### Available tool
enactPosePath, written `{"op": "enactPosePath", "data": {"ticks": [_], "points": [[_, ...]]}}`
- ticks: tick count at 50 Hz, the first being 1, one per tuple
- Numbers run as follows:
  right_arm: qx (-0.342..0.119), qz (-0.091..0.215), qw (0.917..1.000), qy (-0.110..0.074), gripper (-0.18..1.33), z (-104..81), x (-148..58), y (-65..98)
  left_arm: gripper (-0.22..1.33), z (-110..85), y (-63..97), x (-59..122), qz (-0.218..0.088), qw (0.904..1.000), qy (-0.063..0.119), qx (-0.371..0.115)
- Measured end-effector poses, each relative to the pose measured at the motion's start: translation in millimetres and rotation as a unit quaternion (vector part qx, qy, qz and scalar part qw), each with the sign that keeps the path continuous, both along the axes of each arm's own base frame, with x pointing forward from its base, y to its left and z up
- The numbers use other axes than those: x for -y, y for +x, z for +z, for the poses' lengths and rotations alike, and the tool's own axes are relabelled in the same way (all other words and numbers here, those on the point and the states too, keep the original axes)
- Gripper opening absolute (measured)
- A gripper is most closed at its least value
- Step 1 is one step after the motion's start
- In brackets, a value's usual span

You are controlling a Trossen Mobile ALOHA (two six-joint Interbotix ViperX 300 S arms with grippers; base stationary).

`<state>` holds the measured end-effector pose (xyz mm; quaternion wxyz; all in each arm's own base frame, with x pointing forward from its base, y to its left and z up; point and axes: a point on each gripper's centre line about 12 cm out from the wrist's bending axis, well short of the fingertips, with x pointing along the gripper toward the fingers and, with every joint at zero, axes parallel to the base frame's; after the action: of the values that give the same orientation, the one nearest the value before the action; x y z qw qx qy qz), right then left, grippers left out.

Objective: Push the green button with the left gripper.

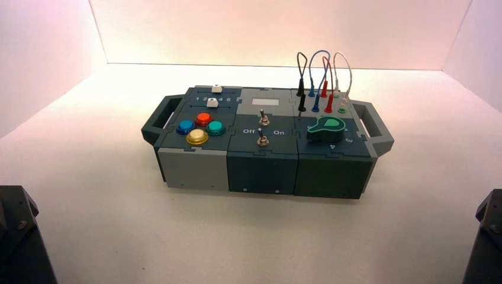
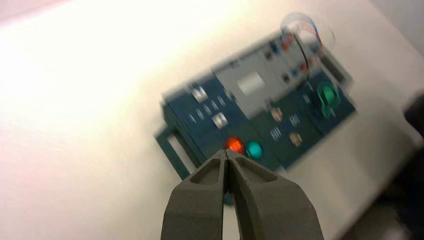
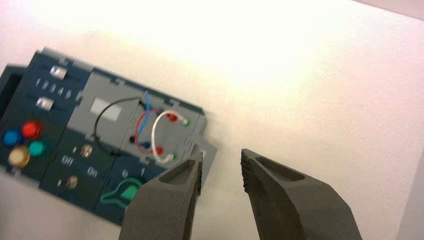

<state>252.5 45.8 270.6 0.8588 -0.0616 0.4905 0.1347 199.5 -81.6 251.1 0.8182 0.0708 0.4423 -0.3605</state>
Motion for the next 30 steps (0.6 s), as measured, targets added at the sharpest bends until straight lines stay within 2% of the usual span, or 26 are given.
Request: {"op": "enactPosePath", "data": {"ticks": [1, 11, 12, 13, 14, 15, 16, 20, 30], "points": [[0.000, 0.000, 1.0000, 0.000, 0.85, 0.0, 0.0, 0.0, -0.17, -0.1, -0.3, 0.1, 0.000, 1.0000, 0.000, -0.002], [-0.011, 0.052, 0.9985, -0.014, 0.85, 2.7, -11.2, -11.5, -0.17, -3.8, -0.1, 9.5, -0.079, 0.9937, 0.055, -0.058], [-0.012, 0.060, 0.9980, -0.015, 0.85, 2.7, -14.0, -13.1, -0.17, -6.6, 0.4, 13.0, -0.100, 0.9899, 0.072, -0.069], [-0.014, 0.067, 0.9976, -0.016, 0.85, 2.9, -16.1, -14.3, -0.17, -7.0, 0.6, 13.4, -0.103, 0.9895, 0.074, -0.070], [-0.016, 0.074, 0.9970, -0.016, 0.85, 2.6, -18.7, -15.7, -0.17, -9.1, 1.4, 15.3, -0.114, 0.9869, 0.086, -0.075], [-0.017, 0.075, 0.9969, -0.017, 0.85, 2.5, -18.9, -15.9, -0.17, -9.5, 1.1, 15.8, -0.116, 0.9865, 0.087, -0.076], [-0.019, 0.081, 0.9964, -0.018, 0.85, 2.2, -21.4, -17.1, -0.17, -11.7, 1.9, 18.1, -0.131, 0.9828, 0.103, -0.080], [-0.024, 0.095, 0.9950, -0.019, 0.85, 1.6, -26.4, -19.9, -0.17, -15.8, 3.3, 24.5, -0.158, 0.9754, 0.130, -0.084], [-0.048, 0.121, 0.9911, -0.028, 0.85, -9.6, -32.8, -25.3, -0.17, -19.4, 9.7, 40.4, -0.188, 0.9666, 0.165, -0.056]]}}
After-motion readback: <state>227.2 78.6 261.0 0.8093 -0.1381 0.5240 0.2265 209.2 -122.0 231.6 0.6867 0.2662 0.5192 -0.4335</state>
